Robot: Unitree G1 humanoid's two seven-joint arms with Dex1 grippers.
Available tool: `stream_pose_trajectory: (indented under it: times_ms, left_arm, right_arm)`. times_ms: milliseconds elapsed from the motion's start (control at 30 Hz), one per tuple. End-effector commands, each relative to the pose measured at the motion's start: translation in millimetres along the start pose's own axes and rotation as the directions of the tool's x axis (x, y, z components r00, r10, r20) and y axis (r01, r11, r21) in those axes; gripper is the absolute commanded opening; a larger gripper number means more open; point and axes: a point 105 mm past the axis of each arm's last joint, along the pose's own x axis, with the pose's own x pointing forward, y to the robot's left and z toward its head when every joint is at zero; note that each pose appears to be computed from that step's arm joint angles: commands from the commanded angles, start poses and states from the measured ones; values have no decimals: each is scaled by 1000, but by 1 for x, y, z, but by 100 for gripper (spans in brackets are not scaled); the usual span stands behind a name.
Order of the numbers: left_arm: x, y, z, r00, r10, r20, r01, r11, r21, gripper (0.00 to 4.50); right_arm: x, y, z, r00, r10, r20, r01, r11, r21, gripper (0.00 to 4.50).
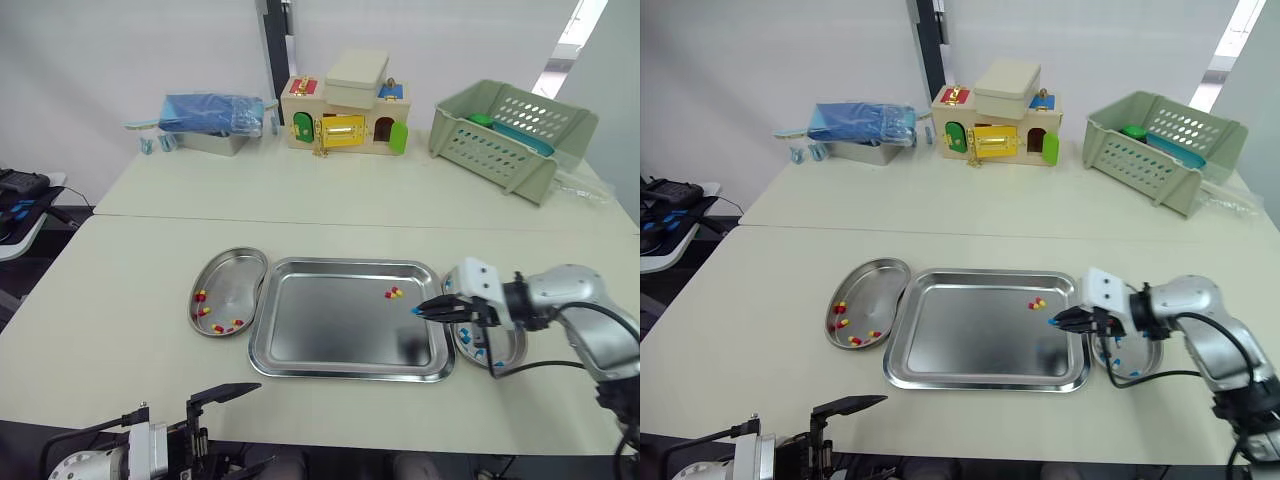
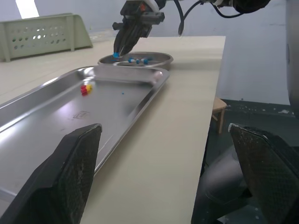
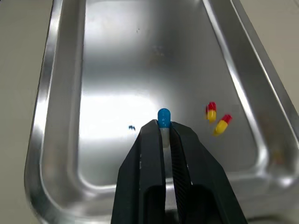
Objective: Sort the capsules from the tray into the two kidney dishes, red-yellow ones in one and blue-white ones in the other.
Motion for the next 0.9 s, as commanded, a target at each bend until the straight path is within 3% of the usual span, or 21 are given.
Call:
stream_pose_trajectory:
  times_ms: [33, 233, 900]
  left_arm:
    - [1, -3, 4, 998, -38, 55, 37, 999, 6, 450]
    - [8, -7, 1, 992, -72, 105, 74, 997, -19, 450]
    - [18, -10, 1, 989, -35, 147, 43, 998, -49, 450]
  right_arm:
    - [-40, -5, -6, 992, -118, -44, 118, 993, 19, 1]
    - [-62, 0, -25, 978, -163, -134, 172, 983, 60, 1]
    - [-65, 9, -41, 968, -126, -218, 150, 984, 97, 1]
